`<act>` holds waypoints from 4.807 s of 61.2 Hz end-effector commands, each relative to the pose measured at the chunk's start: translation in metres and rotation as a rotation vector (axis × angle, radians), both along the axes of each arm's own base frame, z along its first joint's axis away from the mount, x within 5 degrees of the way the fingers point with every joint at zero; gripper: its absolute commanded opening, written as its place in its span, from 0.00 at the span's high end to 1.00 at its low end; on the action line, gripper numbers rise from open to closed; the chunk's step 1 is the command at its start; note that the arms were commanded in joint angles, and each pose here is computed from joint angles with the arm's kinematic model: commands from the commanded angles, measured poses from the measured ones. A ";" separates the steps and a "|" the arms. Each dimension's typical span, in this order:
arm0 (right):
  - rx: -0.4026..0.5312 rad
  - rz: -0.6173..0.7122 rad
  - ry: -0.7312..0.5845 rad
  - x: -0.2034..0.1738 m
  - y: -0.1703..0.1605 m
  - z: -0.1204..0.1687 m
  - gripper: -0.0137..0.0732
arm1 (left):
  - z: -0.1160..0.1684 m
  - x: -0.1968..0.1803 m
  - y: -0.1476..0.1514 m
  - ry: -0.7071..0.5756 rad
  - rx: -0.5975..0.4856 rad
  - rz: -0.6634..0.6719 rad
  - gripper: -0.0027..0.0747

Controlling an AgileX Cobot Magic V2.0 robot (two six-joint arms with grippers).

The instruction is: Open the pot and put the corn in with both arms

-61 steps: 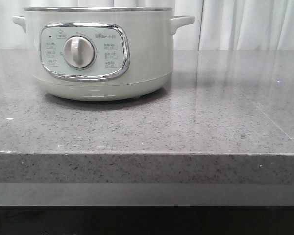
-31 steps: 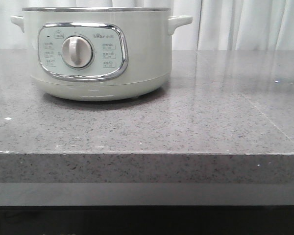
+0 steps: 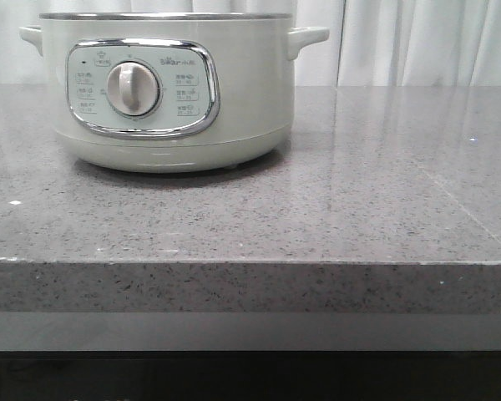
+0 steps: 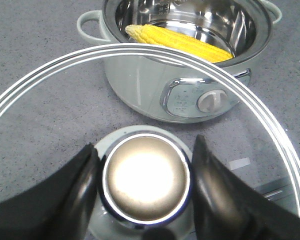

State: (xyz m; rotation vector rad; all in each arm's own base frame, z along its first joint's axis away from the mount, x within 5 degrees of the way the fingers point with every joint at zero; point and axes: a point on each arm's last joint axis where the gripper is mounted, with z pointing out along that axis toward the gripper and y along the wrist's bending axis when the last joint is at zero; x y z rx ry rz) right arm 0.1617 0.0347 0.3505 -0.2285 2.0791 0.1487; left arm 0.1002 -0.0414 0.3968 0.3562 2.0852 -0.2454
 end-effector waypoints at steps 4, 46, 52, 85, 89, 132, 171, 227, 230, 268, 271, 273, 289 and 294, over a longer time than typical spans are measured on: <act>0.035 -0.014 -0.152 -0.031 -0.007 -0.004 0.98 | 0.020 0.009 -0.005 -0.132 -0.066 -0.009 0.68; 0.096 -0.017 -0.361 -0.099 -0.020 -0.044 0.98 | 0.082 0.127 -0.068 -0.092 -0.040 -0.093 0.68; 0.097 -0.017 -0.363 -0.099 -0.020 -0.044 0.98 | 0.085 0.156 -0.083 -0.062 -0.014 -0.110 0.68; 0.098 -0.018 -0.370 -0.098 -0.020 -0.043 0.98 | 0.077 0.240 -0.149 -0.014 -0.021 -0.182 0.68; 0.098 -0.018 -0.370 -0.098 -0.020 -0.043 0.98 | 0.072 0.242 -0.153 0.005 -0.007 -0.188 0.68; 0.098 -0.018 -0.371 -0.098 -0.020 -0.043 0.98 | 0.052 0.254 -0.152 0.063 0.095 -0.159 0.68; 0.099 -0.019 -0.373 -0.098 -0.020 -0.044 0.98 | 0.047 0.255 -0.145 0.125 0.093 -0.099 0.68; 0.099 -0.019 -0.374 -0.098 -0.020 -0.044 0.98 | 0.045 0.262 -0.134 0.160 0.024 -0.087 0.50; 0.099 -0.019 -0.374 -0.098 -0.020 -0.044 0.98 | 0.045 0.262 -0.134 0.160 0.024 -0.087 0.50; 0.099 -0.019 -0.374 -0.098 -0.020 -0.044 0.98 | 0.040 0.263 -0.145 0.122 0.003 -0.121 0.50; 0.099 -0.019 -0.374 -0.098 -0.020 -0.044 0.98 | 0.042 0.263 -0.143 0.120 0.003 -0.116 0.50; 0.099 -0.019 -0.374 -0.098 -0.020 -0.044 0.98 | 0.043 0.262 -0.143 0.120 0.003 -0.116 0.48; 0.099 -0.019 -0.374 -0.098 -0.020 -0.044 0.98 | 0.041 0.261 -0.142 0.147 0.015 -0.117 0.27; 0.099 -0.019 -0.374 -0.098 -0.020 -0.044 0.98 | 0.043 0.260 -0.142 0.139 0.012 -0.117 0.26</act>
